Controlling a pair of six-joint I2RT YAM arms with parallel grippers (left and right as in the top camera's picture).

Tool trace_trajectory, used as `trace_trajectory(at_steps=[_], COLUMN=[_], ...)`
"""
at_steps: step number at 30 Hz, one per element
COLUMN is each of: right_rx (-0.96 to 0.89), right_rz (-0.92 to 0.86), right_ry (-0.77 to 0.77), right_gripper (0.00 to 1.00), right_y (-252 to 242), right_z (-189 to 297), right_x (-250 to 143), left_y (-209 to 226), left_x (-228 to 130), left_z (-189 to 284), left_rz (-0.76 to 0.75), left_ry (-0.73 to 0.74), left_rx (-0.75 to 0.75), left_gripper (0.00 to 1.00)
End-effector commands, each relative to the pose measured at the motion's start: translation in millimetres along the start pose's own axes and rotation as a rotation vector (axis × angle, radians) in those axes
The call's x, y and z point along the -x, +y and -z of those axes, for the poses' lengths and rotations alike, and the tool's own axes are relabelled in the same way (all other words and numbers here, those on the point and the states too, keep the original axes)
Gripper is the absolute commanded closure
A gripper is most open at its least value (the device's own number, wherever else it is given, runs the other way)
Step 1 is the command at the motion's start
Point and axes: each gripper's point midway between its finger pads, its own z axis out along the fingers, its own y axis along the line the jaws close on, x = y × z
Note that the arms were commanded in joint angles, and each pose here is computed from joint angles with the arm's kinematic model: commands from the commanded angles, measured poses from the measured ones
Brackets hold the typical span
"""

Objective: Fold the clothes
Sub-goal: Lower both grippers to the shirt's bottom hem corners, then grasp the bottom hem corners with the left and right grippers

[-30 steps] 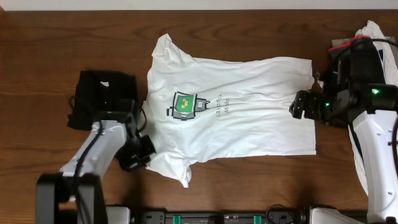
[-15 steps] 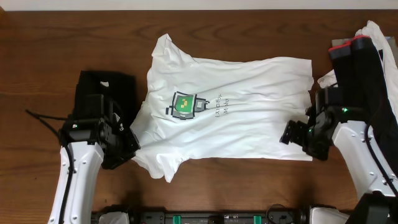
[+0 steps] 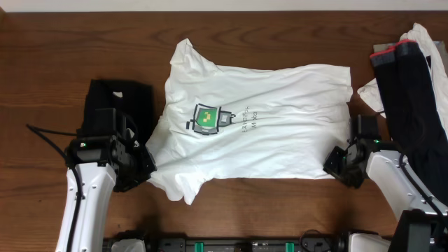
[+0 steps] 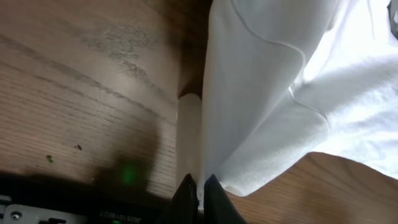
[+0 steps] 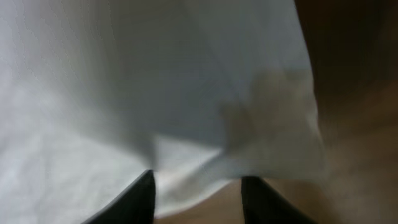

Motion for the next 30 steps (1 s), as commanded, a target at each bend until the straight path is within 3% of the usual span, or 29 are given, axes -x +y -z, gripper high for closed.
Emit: trace_trajectory(at_steps=[1,5,6,8,10,14,16,19,23,30], right_rx=[0.006,0.133,0.160,0.178,0.183,0.198,0.201,0.193,0.176,0.161], right_rz=[-0.026,0.113,0.145,0.169,0.170,0.171,0.170,0.168,0.162,0.157], right_ry=[-0.029,-0.043,-0.046,-0.058,-0.066,-0.065,-0.056,-0.042,-0.007,0.022], right_gripper=[0.89,0.99,0.99,0.99,0.99,0.95,0.69,0.49,0.45,0.41], right_y=[-1,26,32,37,39,43,43,41,36,31], right_z=[0,5,8,13,17,19,19,19,18,17], right_x=[9,17,18,22,25,26,24,21,13,6], left_y=[4,8,8,8,8,-4,-11,-16,-25,-54], left_x=[4,2,2,1,-3,-19,-27,-35,-46,-53], left_z=[6,7,7,7,7,7,6,-1,-16,-45], left_rz=[-0.018,-0.016,-0.015,-0.014,-0.002,0.004,-0.011,-0.047,-0.087,-0.365], left_ry=[-0.027,-0.025,-0.024,-0.019,-0.003,0.072,0.106,0.132,0.150,0.122], left_rx=[0.023,0.043,0.044,0.042,0.040,-0.034,-0.067,-0.071,-0.063,-0.067], left_gripper=[0.94,0.89,0.83,0.54,0.46,0.45,0.45,0.45,0.53,0.55])
